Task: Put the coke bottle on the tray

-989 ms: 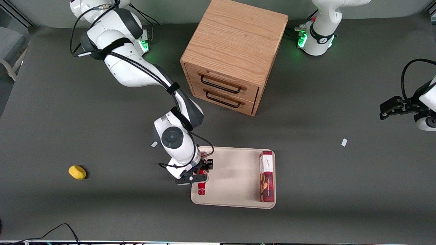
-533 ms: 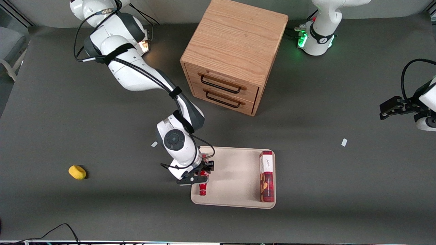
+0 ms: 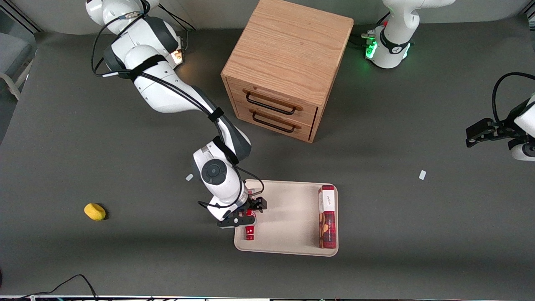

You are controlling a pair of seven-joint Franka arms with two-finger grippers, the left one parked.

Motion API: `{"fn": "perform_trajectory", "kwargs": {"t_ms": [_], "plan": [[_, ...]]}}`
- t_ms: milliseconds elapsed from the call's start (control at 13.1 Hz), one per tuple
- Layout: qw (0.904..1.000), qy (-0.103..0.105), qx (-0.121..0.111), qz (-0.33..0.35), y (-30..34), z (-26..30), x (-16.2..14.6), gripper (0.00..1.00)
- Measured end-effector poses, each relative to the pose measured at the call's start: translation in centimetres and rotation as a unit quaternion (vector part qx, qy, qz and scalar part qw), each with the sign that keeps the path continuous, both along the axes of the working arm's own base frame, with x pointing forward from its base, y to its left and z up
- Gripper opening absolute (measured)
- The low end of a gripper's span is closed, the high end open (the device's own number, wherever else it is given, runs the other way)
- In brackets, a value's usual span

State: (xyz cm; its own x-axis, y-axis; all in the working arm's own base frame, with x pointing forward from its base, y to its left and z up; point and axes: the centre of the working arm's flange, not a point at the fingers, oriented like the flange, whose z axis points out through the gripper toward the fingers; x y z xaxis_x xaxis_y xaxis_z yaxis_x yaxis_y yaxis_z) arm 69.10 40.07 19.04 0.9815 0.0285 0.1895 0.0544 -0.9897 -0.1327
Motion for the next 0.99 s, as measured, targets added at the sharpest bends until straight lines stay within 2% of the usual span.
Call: {"fn": "perform_trajectory", "kwargs": {"t_ms": [152, 304, 533, 685, 837, 989], "plan": [[1.0000, -0.004, 0.002, 0.000, 0.0, 0.2, 0.1, 1.00], [0.9998, -0.017, 0.009, -0.003, 0.0, 2.1, 0.8, 1.00], [0.9989, -0.039, 0.013, -0.024, -3.1, 9.2, 2.5, 1.00], [0.9979, -0.045, 0.008, -0.045, -7.0, 14.8, 2.8, 1.00], [0.9977, -0.027, -0.008, -0.061, -10.4, 20.1, 1.3, 1.00], [0.9965, 0.015, -0.027, -0.078, -13.6, 26.4, -1.7, 1.00]]}}
